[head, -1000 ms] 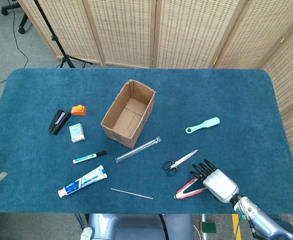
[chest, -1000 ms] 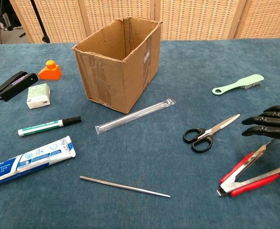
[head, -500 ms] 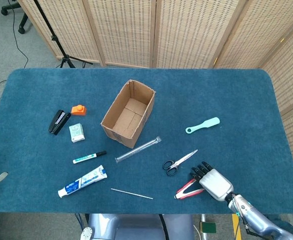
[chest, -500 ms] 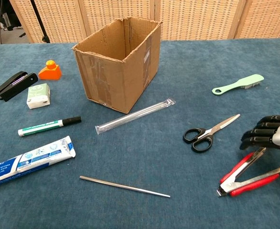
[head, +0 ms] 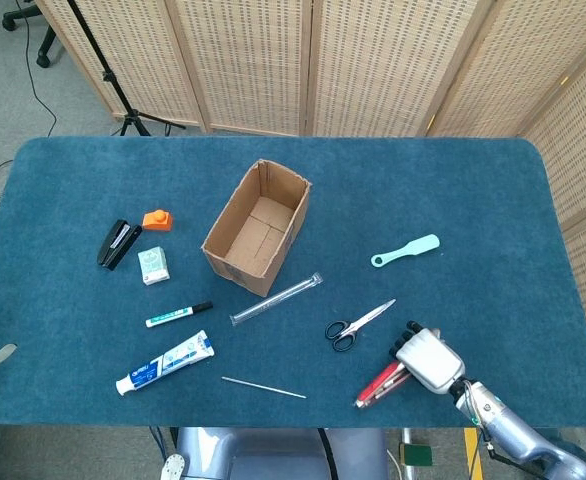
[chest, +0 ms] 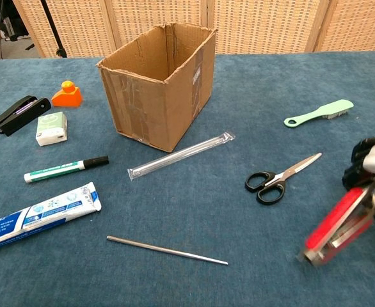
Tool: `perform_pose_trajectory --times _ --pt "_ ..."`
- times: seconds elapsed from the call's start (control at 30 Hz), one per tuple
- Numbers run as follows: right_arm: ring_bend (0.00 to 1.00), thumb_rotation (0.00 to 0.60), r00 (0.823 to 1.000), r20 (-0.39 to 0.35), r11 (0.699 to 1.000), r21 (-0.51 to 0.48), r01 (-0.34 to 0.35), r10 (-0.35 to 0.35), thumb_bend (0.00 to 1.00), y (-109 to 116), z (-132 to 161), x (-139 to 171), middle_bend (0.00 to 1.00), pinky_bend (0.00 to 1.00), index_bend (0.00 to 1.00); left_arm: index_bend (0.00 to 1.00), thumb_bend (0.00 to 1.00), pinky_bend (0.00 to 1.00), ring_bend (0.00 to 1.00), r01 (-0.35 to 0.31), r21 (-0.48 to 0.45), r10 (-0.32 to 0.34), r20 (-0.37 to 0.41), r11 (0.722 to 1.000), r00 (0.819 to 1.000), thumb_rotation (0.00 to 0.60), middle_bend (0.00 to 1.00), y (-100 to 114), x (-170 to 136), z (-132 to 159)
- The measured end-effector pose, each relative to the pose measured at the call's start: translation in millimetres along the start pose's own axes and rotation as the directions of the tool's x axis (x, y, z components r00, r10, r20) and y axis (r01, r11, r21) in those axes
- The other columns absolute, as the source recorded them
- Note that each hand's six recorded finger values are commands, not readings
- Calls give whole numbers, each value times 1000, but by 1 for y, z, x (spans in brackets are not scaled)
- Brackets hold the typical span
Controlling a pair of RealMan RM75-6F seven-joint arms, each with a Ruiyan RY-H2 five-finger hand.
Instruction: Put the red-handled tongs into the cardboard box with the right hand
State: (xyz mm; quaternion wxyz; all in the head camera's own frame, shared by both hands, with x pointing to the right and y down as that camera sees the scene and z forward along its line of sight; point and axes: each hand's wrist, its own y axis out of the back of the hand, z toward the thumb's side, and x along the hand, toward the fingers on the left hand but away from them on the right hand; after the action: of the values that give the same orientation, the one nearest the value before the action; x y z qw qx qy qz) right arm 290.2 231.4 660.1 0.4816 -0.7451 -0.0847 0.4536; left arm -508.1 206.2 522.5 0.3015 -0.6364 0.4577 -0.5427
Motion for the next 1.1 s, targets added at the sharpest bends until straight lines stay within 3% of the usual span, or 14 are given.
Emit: perform_pose_trajectory --times 0.13,0.27,0.63,0.9,1.1 --pt "499 600 995 23 995 -8 97 -97 546 32 -14 6 588 272 605 0 0 47 0 -1 -3 1 0 1000 1000 600 0 1 0 0" --pt "517 600 979 60 981 -15 195 -194 639 72 -31 11 608 275 632 0 0 47 0 0 -8 0 2 1000 1000 600 0 2 0 0" --pt "520 600 922 122 929 -6 371 -367 672 172 -56 6 610 289 635 0 0 47 0 3 -9 -3 2 1000 1000 600 0 2 0 0" --pt "520 600 899 139 905 157 395 -416 672 236 -56 -38 610 290 635 0 0 47 0 -2 7 2 -5 1000 1000 600 0 1 1 -1" --pt "520 600 893 132 873 312 375 -430 672 267 -43 -82 610 289 635 0 0 47 0 0 12 0 -20 1000 1000 600 0 0 4 -2"
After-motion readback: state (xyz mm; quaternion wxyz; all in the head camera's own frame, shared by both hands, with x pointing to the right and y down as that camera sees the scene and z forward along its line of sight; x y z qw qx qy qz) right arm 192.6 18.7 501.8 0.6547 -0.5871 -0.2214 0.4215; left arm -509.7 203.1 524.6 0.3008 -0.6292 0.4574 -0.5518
